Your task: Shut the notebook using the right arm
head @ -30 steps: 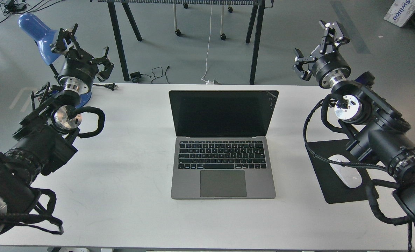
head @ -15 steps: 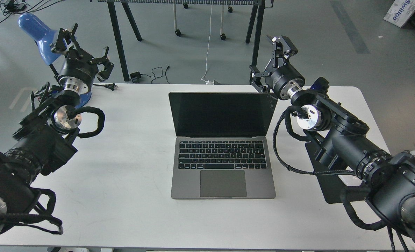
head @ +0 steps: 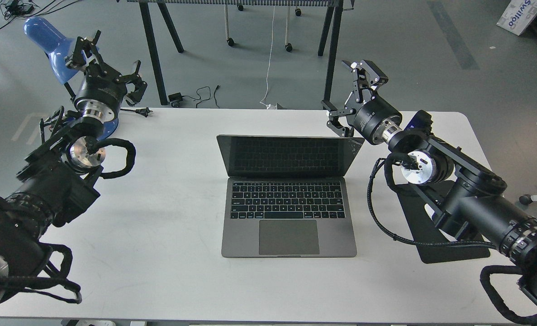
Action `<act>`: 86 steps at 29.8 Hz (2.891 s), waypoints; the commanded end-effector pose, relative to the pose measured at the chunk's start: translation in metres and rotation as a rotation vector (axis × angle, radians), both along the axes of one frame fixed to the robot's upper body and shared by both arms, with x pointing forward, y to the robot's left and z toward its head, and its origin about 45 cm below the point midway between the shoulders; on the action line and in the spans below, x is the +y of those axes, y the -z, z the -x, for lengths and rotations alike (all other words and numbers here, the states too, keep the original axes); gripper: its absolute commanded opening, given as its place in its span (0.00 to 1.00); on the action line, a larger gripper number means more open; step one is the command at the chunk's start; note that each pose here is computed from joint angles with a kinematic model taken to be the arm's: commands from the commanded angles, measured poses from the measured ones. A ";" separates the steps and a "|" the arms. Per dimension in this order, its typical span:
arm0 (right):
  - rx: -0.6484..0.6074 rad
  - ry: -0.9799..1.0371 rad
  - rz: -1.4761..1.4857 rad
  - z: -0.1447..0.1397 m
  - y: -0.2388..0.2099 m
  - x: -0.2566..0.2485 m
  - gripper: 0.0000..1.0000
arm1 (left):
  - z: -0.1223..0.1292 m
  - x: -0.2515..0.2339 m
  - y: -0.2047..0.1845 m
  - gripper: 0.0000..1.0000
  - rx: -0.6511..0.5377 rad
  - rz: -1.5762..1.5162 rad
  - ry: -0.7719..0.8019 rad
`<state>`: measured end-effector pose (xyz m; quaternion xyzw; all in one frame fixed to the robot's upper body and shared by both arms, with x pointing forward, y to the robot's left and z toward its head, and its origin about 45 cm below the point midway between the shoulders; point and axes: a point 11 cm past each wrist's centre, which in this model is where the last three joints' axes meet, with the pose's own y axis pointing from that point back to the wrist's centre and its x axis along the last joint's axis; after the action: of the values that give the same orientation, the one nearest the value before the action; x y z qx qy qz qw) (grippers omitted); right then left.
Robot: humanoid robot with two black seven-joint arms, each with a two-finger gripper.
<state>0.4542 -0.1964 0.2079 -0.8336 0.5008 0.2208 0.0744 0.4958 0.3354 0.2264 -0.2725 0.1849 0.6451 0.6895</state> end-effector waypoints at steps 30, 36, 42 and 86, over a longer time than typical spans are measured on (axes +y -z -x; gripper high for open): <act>0.209 -0.190 0.166 0.091 0.095 0.016 1.00 | 0.000 0.000 0.000 1.00 0.000 -0.001 0.000; 0.267 -0.166 0.220 0.104 0.121 0.006 1.00 | 0.000 0.000 0.000 1.00 0.000 -0.001 0.001; 0.297 -0.144 0.240 0.110 0.134 -0.004 1.00 | 0.000 0.000 0.000 1.00 0.001 -0.001 0.001; -0.078 0.449 -0.234 -0.026 -0.040 -0.155 1.00 | 0.000 -0.001 0.000 1.00 0.001 -0.004 0.003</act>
<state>0.4798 -0.3388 0.2556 -0.7004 0.6352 0.2211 0.2390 0.4959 0.3352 0.2264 -0.2711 0.1848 0.6449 0.6903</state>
